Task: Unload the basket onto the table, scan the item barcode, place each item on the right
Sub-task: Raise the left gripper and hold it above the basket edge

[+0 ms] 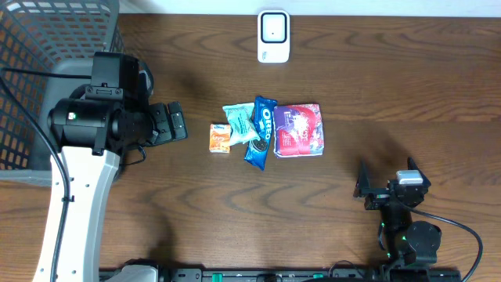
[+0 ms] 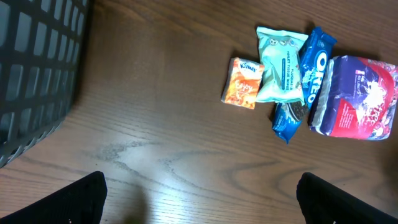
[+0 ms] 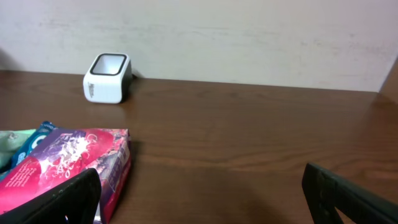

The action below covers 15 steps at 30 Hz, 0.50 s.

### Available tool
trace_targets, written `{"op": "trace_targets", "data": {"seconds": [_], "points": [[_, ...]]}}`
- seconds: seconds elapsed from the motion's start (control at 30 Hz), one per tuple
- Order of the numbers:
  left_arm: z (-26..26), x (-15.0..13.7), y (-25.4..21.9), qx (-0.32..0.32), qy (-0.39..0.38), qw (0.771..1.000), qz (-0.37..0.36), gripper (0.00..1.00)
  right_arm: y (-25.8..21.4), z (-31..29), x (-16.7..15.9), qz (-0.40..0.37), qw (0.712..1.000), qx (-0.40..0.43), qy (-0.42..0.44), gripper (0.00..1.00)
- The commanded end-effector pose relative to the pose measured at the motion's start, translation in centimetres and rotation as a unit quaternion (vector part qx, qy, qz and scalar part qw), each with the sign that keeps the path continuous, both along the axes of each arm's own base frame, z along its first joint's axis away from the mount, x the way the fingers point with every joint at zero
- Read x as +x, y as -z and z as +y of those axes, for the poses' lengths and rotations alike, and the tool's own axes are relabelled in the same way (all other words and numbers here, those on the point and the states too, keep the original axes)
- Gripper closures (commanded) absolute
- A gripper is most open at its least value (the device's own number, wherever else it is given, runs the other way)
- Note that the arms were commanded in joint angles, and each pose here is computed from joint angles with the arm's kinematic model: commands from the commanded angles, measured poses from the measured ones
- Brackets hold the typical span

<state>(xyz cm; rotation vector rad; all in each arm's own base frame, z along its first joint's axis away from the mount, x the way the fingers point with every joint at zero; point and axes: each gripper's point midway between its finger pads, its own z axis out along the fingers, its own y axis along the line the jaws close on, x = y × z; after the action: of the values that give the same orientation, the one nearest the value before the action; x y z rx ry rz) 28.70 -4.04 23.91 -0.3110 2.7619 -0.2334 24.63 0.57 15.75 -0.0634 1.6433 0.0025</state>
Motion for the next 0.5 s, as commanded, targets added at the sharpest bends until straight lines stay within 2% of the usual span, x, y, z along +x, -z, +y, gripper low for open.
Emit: {"op": "trace_targets", "data": {"seconds": [0.0,0.27,0.37,0.47], "points": [[0.4,0.2,-0.6,0.011,0.001,1.000,-0.010,0.02,0.0,0.5,0.0,-0.001,1.000,-0.002,-0.011,0.01],[0.4,0.2,-0.6,0.011,0.001,1.000,-0.010,0.02,-0.7,0.5,0.0,-0.015,1.000,-0.007,-0.011,0.01],[0.4,0.2,-0.6,0.011,0.001,1.000,-0.010,0.02,-3.0,2.2,-0.2,-0.059,0.995,0.046,-0.061,0.01],[0.4,0.2,-0.6,0.011,0.001,1.000,-0.010,0.02,-5.2,4.9,-1.1,-0.085,0.978,0.122,-0.144,0.01]]}}
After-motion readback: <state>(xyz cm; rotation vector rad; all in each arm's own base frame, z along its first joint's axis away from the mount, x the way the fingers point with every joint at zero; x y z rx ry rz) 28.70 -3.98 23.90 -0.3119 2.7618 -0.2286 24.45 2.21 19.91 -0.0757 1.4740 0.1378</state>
